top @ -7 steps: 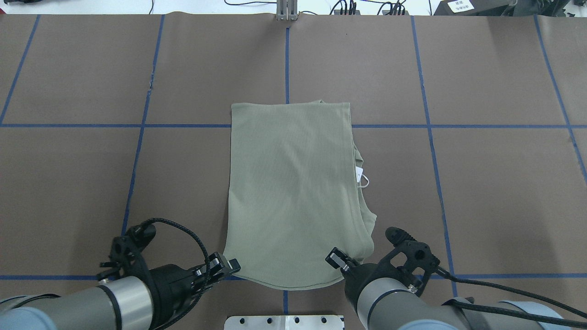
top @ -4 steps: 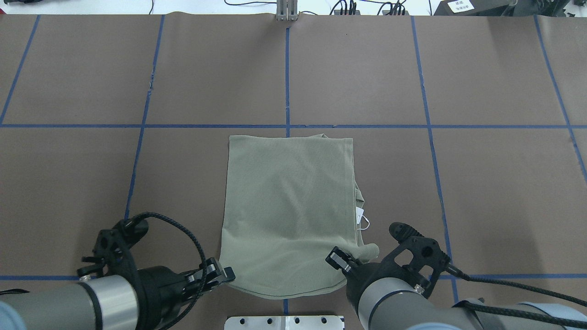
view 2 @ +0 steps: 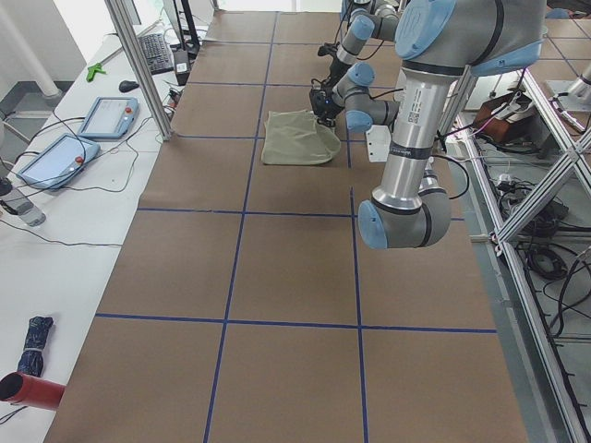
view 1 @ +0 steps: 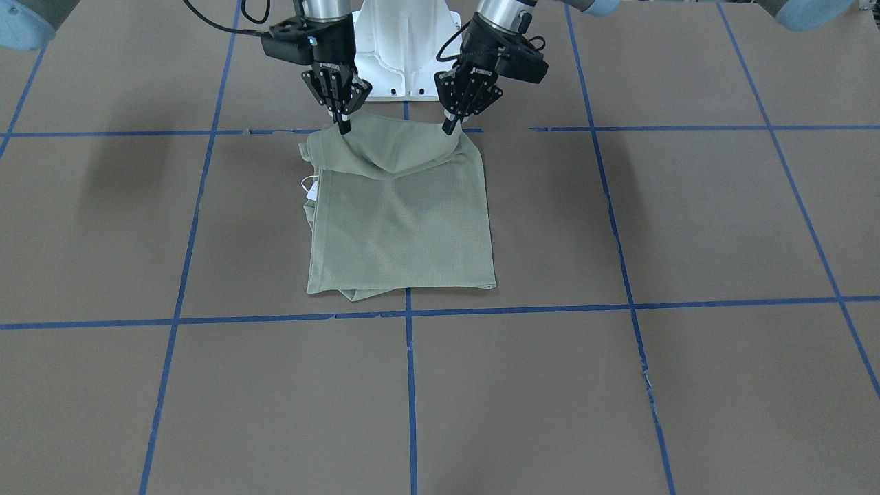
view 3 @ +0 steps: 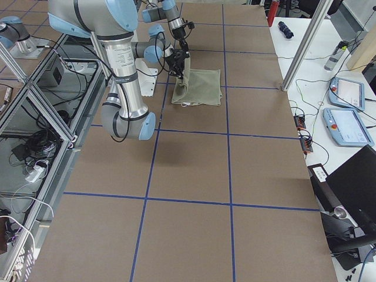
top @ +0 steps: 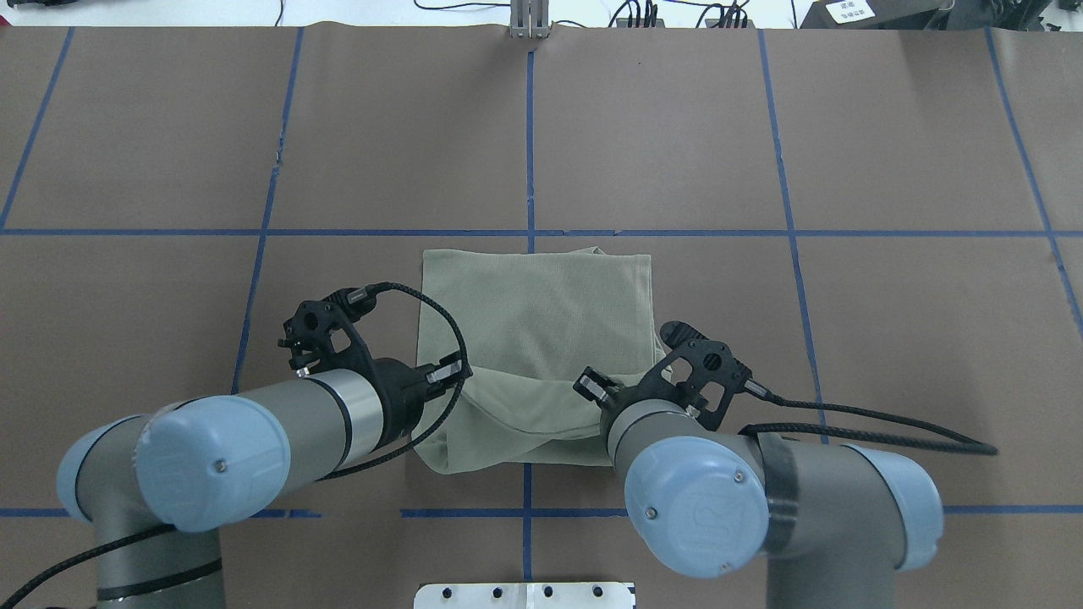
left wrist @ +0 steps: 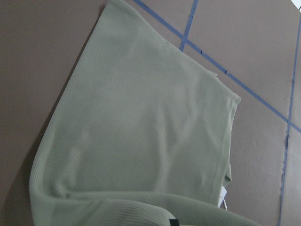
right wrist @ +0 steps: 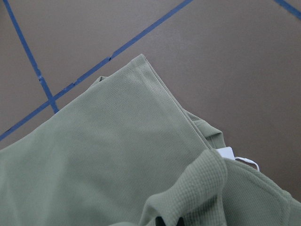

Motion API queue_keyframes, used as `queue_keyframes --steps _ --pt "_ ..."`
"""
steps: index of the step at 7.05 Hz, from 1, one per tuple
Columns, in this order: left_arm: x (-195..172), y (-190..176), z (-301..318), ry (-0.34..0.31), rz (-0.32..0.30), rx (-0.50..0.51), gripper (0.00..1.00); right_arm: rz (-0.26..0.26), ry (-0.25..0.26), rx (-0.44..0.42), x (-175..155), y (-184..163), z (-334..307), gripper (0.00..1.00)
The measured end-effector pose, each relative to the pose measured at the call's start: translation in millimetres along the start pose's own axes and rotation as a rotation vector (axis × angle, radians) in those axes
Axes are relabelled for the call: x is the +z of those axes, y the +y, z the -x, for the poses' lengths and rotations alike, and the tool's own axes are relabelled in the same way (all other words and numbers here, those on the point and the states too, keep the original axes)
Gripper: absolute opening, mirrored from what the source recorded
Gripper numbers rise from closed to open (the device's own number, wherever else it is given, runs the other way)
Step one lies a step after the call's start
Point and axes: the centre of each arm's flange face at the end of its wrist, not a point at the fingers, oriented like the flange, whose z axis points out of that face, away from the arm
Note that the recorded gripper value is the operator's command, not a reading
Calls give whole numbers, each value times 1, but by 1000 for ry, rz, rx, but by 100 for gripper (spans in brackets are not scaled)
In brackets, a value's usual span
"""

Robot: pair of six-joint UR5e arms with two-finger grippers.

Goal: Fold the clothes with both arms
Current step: 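Fold the held edge over toward the far edge with both grippers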

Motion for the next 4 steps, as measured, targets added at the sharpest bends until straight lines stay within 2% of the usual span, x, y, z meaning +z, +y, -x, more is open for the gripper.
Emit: queue_keyframes --steps 2,4 --pt "32 -37 5 -53 -63 41 0 -29 10 -5 39 -19 17 0" --pt "66 -59 10 -76 -96 67 0 -45 25 -11 52 -36 25 0"
